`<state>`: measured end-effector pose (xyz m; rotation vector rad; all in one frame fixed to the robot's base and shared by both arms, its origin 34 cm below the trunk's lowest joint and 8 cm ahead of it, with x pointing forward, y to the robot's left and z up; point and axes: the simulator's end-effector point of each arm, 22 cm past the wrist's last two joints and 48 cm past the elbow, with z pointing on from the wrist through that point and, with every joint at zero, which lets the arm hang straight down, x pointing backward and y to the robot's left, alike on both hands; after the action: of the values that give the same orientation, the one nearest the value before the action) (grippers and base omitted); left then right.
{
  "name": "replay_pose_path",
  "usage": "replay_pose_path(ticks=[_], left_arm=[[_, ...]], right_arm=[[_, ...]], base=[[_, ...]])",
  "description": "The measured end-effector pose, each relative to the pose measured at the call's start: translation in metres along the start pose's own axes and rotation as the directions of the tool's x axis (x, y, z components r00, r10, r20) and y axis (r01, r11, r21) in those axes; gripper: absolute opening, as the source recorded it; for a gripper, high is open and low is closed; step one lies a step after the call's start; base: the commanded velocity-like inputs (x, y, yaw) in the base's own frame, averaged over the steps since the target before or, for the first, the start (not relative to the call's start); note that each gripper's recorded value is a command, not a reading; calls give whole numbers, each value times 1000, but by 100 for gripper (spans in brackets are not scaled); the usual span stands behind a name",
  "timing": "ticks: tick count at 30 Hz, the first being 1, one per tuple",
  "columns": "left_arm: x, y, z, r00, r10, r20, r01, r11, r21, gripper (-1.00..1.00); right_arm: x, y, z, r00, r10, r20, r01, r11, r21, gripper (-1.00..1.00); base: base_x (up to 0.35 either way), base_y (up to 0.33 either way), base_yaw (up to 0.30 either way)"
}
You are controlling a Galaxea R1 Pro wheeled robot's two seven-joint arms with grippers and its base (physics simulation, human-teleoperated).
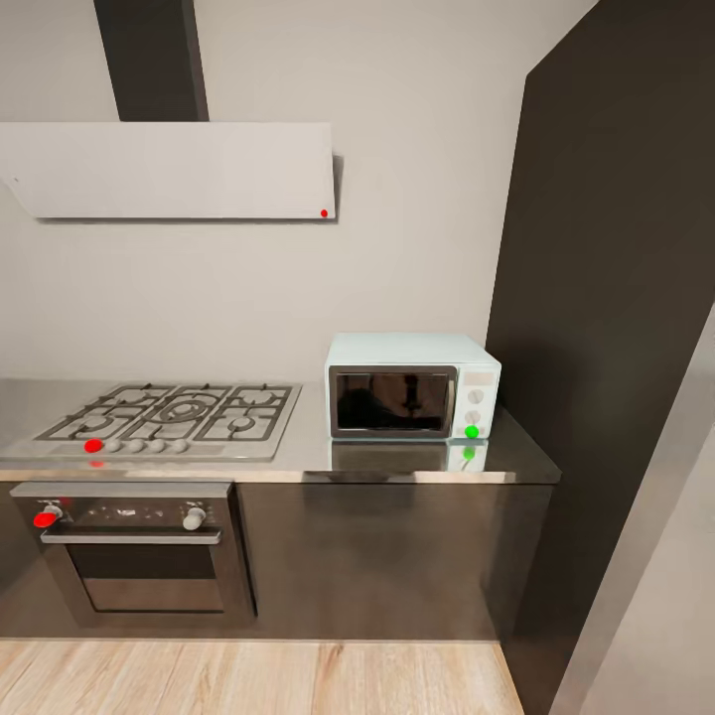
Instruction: In the kitchen, take the popcorn bag from the countertop, put it into the microwave, and heat it until the popcorn is cooked so the cooked popcorn ends up inside the bag.
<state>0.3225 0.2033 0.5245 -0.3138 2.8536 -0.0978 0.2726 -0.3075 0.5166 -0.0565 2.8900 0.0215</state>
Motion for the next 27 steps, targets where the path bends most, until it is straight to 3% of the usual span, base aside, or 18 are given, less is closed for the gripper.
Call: replay_pose_path(ticks=[10,11,12,13,14,15,16,18,22,27], left_arm=[[-1,1,0,1000,0,3,0,1000,-2,100],[17,-36,-9,989,125,-82,-99,958,269,100],[5,23,0,997,-23,-68,24,1000,11,100],[5,29,0,997,-27,-66,26,1000,-13,100],[4,28,0,998,-26,-64,25,1000,-12,100],[3,27,0,998,-24,-62,24,1000,-9,100],[2,26,0,998,-23,-59,22,1000,-6,100],[1,28,0,998,-8,-56,8,1000,-7,100],[-6,63,-1,999,-2,-49,-1,998,-55,100],[-6,65,-1,999,0,-49,-3,998,-58,100]], right_arm=[[4,1,0,1000,0,-5,0,1000,-1,-100],[2,6,1,999,-50,23,48,996,81,-100],[7,-54,-9,981,185,56,-193,946,260,-100],[3,-65,-10,996,76,44,-85,960,266,-100],[-2,-8,-2,995,-98,28,92,980,178,-100],[-6,32,1,979,-200,33,195,974,118,-100],[-7,36,2,969,-243,34,238,965,109,-100],[-7,40,2,963,-268,36,263,959,102,-100],[-7,35,2,962,-270,34,265,958,108,-100],[-7,34,2,962,-271,34,266,958,110,-100]], base=[[0,0,221],[0,0,0],[0,0,0],[0,0,0],[0,0,0],[0,0,0],[0,0,0],[0,0,0],[0,0,0],[0,0,0]])
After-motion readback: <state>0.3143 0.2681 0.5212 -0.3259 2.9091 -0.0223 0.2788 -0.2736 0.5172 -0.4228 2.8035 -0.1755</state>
